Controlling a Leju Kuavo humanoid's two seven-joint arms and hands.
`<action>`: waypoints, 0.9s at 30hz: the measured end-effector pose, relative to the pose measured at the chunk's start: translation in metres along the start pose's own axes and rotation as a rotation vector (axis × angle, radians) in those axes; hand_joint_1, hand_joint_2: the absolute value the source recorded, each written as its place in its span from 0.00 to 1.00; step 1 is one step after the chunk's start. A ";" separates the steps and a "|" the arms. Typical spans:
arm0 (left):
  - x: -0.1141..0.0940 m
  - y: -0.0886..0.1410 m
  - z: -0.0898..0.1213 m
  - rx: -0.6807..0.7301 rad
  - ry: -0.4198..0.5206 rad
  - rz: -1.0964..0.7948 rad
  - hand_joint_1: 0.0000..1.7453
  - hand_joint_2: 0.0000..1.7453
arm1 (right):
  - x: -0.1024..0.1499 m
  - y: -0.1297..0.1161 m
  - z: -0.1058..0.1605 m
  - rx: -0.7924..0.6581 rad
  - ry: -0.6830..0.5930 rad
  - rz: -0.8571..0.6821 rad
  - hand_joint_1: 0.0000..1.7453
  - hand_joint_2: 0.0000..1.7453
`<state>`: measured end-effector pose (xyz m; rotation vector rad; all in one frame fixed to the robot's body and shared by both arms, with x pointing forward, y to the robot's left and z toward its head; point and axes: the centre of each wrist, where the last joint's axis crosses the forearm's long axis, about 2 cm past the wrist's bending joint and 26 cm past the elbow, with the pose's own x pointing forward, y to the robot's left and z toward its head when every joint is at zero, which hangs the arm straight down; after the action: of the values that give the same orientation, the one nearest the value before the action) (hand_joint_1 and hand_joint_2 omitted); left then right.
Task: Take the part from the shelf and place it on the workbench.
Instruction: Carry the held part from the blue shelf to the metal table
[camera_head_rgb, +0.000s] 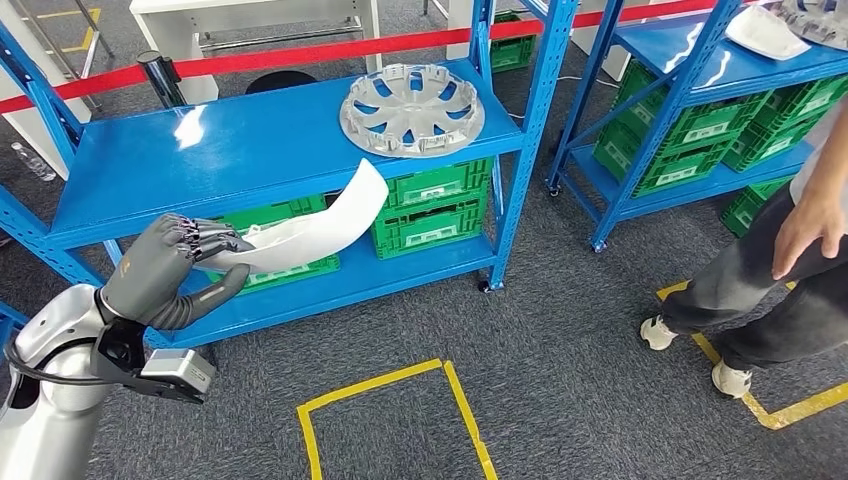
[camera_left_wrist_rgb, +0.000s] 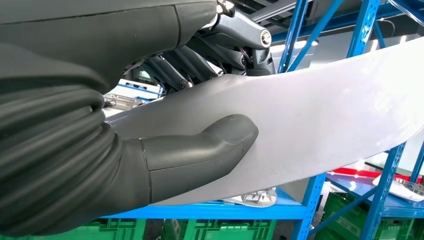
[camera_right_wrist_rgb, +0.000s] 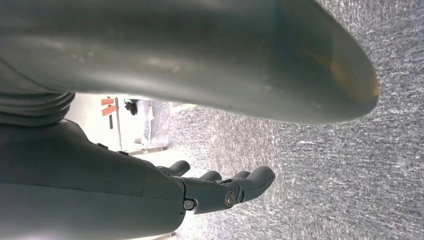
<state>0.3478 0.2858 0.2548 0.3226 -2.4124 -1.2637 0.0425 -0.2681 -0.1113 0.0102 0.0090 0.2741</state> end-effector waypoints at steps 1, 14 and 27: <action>0.000 0.000 0.000 0.000 0.000 0.000 1.00 1.00 | 0.000 -0.001 0.000 -0.001 -0.001 0.000 0.00 0.00; -0.002 -0.003 0.009 -0.014 0.025 -0.003 1.00 1.00 | -0.001 -0.002 0.000 -0.002 0.002 0.004 0.00 0.00; -0.003 -0.001 0.009 -0.005 0.035 -0.012 1.00 1.00 | -0.002 -0.002 0.000 -0.003 0.003 0.002 0.00 0.00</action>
<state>0.3467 0.2931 0.2481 0.3552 -2.3807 -1.2593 0.0416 -0.2706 -0.1115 0.0067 0.0112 0.2766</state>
